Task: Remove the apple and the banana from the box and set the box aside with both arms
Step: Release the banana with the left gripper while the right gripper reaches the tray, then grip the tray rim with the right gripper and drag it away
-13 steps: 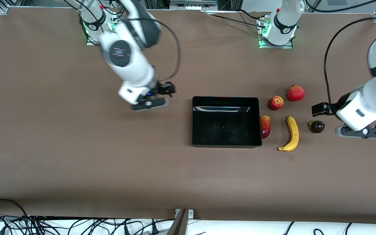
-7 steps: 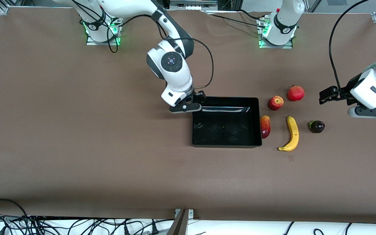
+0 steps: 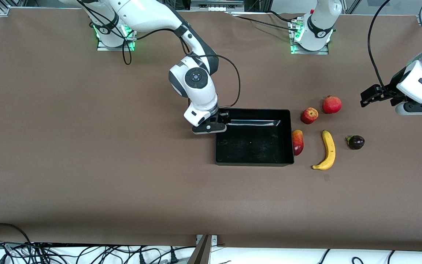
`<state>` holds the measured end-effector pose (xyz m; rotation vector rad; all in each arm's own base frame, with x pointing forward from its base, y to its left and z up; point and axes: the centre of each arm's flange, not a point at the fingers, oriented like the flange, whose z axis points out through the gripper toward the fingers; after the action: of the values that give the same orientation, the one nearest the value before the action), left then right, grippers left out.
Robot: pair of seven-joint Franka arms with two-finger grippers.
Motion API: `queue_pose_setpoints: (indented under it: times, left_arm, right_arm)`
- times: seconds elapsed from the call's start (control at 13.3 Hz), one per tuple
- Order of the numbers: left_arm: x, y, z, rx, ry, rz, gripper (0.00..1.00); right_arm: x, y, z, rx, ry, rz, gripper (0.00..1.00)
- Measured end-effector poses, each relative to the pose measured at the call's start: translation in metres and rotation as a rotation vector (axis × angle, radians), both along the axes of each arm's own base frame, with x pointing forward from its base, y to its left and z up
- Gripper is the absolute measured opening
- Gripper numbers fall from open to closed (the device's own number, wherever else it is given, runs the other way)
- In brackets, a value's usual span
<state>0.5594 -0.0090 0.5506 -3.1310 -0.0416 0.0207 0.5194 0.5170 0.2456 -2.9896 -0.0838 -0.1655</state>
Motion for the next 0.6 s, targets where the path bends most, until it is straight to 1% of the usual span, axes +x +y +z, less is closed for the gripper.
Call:
queue_pose_setpoints:
  times: [0.15, 0.23, 0.45, 0.6]
  left_arm:
    - [0.000, -0.001, 0.001, 0.000, -0.001, -0.012, 1.00]
    - [0.000, -0.001, 0.001, 0.000, 0.000, -0.015, 1.00]
    - [-0.002, -0.001, 0.001, 0.001, 0.020, -0.017, 1.00]
    - [-0.002, -0.002, 0.003, 0.001, 0.017, -0.019, 1.00]
  right_arm:
    - [0.000, 0.000, -0.006, -0.014, -0.009, 0.012, 0.53]
    - [0.001, -0.001, -0.006, -0.015, -0.010, 0.011, 0.43]
    - [0.007, -0.004, -0.001, -0.011, -0.020, 0.002, 0.07]
    - [0.018, -0.013, 0.004, -0.013, -0.022, -0.016, 0.05]
